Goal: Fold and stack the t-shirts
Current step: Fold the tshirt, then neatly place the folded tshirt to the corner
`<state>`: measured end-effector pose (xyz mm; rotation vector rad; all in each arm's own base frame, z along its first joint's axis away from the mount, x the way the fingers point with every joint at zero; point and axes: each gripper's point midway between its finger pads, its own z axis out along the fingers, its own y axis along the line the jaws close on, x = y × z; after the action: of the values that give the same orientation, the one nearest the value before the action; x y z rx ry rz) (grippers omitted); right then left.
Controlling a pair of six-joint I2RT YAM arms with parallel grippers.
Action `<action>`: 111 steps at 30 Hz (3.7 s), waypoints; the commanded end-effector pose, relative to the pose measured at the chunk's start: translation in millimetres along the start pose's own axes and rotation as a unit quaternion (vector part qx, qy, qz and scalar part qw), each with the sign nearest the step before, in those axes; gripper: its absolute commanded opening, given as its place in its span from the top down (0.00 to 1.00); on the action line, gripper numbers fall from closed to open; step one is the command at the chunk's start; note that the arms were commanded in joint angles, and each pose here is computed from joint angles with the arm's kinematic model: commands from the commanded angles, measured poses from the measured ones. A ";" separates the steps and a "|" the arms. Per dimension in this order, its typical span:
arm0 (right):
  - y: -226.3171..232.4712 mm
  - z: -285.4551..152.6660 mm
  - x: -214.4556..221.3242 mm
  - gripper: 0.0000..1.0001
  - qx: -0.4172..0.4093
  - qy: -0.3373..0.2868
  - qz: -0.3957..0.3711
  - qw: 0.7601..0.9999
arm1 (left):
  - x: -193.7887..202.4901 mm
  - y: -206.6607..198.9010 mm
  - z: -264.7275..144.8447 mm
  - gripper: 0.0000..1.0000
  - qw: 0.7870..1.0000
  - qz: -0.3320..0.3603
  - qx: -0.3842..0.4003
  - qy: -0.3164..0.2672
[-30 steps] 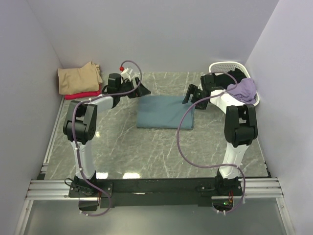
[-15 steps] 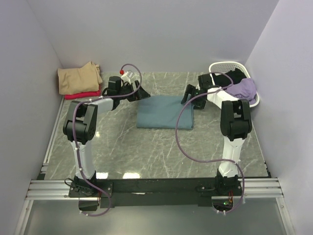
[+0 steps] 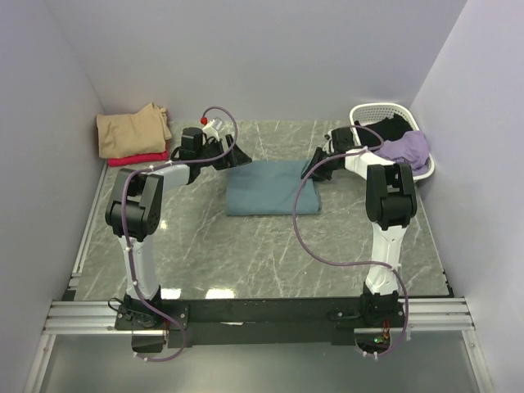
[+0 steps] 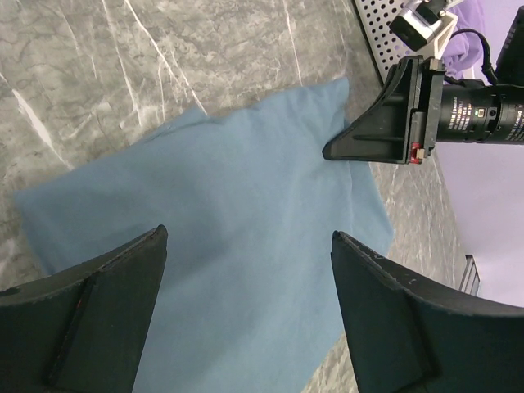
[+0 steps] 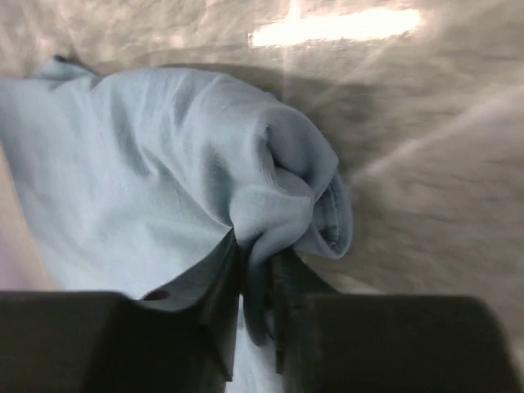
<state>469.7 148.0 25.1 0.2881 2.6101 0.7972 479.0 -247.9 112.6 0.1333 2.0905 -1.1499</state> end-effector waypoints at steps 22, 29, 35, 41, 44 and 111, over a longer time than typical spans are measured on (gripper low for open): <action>17.5 -95.9 -36.7 0.26 0.051 -0.124 -0.064 0.989 | -1.3 -12.4 -46.6 0.12 0.995 0.012 -0.078 -0.054; 34.7 -130.3 -21.7 0.25 0.029 -0.139 -0.082 0.986 | 48.8 19.4 -67.1 0.01 0.989 -0.030 -0.140 -0.039; 48.0 -147.8 -10.1 0.25 0.004 -0.146 -0.090 0.985 | 73.9 32.1 -70.1 0.01 0.987 -0.046 -0.149 -0.027; 47.7 -148.2 -1.7 0.25 0.000 -0.137 -0.090 0.987 | 86.0 39.3 -63.2 0.01 0.988 -0.051 -0.146 -0.002; 49.3 -151.2 1.3 0.24 0.003 -0.137 -0.091 0.986 | 88.7 37.4 -61.0 0.00 0.989 -0.061 -0.137 0.002; 44.5 -124.3 14.1 0.23 0.001 -0.099 -0.093 0.991 | -160.1 73.7 -44.8 0.99 0.985 0.084 -0.147 -0.034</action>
<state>398.0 120.4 138.5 0.1338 2.4348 0.6368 578.6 -177.9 162.9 0.1102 2.1472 -0.8087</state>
